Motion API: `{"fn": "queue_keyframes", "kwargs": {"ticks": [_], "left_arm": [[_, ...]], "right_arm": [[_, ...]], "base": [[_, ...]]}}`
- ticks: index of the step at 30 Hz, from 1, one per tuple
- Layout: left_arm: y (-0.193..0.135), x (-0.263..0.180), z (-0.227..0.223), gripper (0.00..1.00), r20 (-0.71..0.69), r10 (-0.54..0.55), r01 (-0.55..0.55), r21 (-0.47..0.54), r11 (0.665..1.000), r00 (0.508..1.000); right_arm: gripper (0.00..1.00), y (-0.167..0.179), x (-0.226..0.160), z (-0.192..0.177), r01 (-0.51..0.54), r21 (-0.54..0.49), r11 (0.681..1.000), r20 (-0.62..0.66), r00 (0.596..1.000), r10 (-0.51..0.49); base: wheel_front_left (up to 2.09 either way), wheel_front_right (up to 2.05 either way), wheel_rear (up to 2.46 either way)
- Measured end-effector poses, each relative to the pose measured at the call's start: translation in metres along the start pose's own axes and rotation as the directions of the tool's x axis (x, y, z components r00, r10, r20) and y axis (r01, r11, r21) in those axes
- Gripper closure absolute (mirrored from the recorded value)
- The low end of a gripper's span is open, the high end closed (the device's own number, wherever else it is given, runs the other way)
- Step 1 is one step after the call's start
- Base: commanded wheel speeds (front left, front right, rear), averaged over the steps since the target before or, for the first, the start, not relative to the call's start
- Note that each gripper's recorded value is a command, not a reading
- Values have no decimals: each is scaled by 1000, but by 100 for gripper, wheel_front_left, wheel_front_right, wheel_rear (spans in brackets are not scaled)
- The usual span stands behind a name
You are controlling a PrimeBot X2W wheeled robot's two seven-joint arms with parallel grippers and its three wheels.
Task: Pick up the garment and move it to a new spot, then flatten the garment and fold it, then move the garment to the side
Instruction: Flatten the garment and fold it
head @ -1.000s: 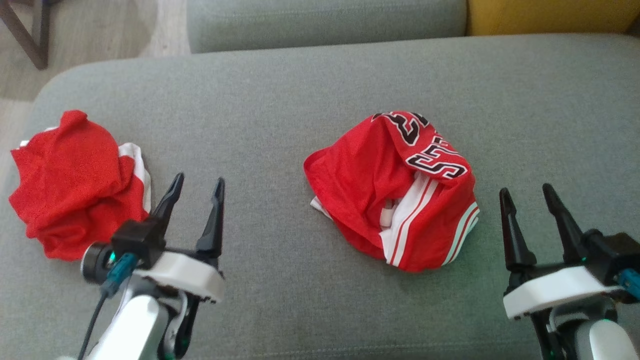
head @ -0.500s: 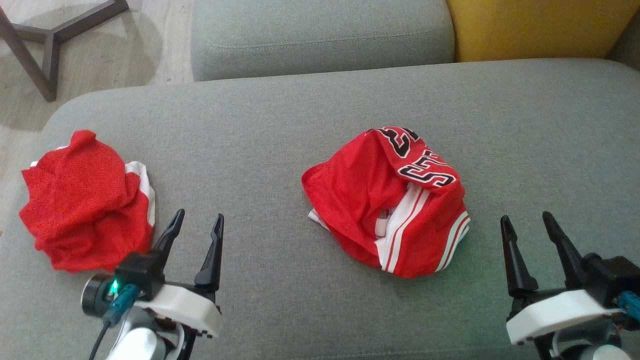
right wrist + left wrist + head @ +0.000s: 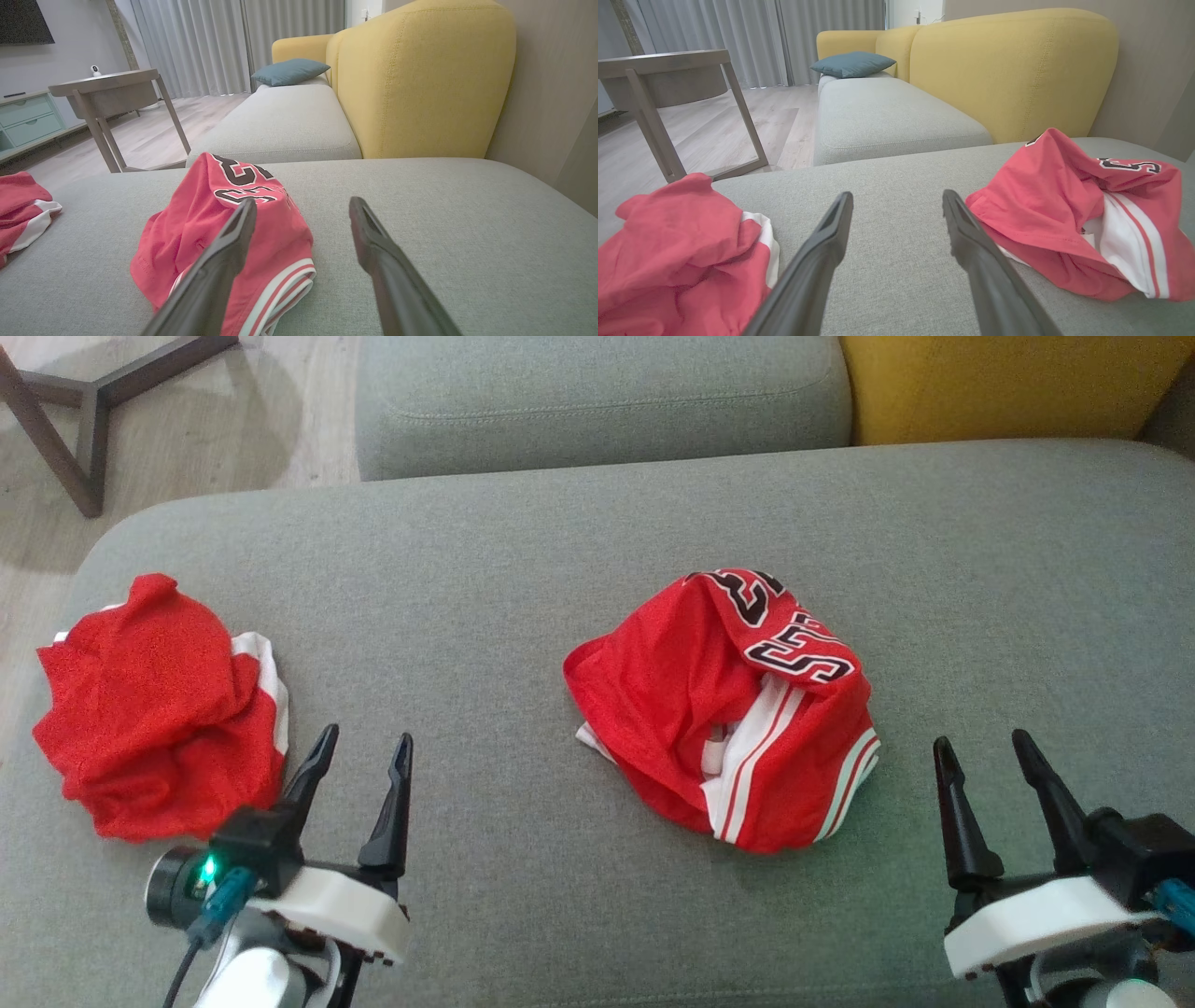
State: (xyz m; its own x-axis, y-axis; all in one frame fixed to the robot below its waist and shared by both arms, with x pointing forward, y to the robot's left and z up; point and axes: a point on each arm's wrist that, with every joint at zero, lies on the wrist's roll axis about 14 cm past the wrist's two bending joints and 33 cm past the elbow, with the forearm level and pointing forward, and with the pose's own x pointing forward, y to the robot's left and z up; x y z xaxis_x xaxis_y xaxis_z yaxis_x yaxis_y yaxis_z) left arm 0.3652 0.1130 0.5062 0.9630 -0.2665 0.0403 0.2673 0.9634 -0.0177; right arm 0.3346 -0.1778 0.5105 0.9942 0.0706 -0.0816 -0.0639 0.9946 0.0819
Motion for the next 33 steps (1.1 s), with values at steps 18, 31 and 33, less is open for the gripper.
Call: {"fn": "queue_keyframes", "kwargs": {"ticks": [18, 31, 33], "left_arm": [[-79, 33, -17, 0, -123, -248, 243, -58, 968, 961], [-157, 55, -86, 0, -396, -456, 380, -258, 888, 797], [-158, 60, -92, 0, -412, -455, 372, -268, 889, 790]], "right_arm": [[0, -4, 17, -11, 9, 4, 1000, -41, 999, -9], [0, -27, 27, -27, 81, 0, 997, -81, 993, -80], [0, -30, 30, -28, 89, -2, 996, -83, 993, -89]], "base": [[0, 0, 0], [0, 0, 0], [0, 0, 0]]}}
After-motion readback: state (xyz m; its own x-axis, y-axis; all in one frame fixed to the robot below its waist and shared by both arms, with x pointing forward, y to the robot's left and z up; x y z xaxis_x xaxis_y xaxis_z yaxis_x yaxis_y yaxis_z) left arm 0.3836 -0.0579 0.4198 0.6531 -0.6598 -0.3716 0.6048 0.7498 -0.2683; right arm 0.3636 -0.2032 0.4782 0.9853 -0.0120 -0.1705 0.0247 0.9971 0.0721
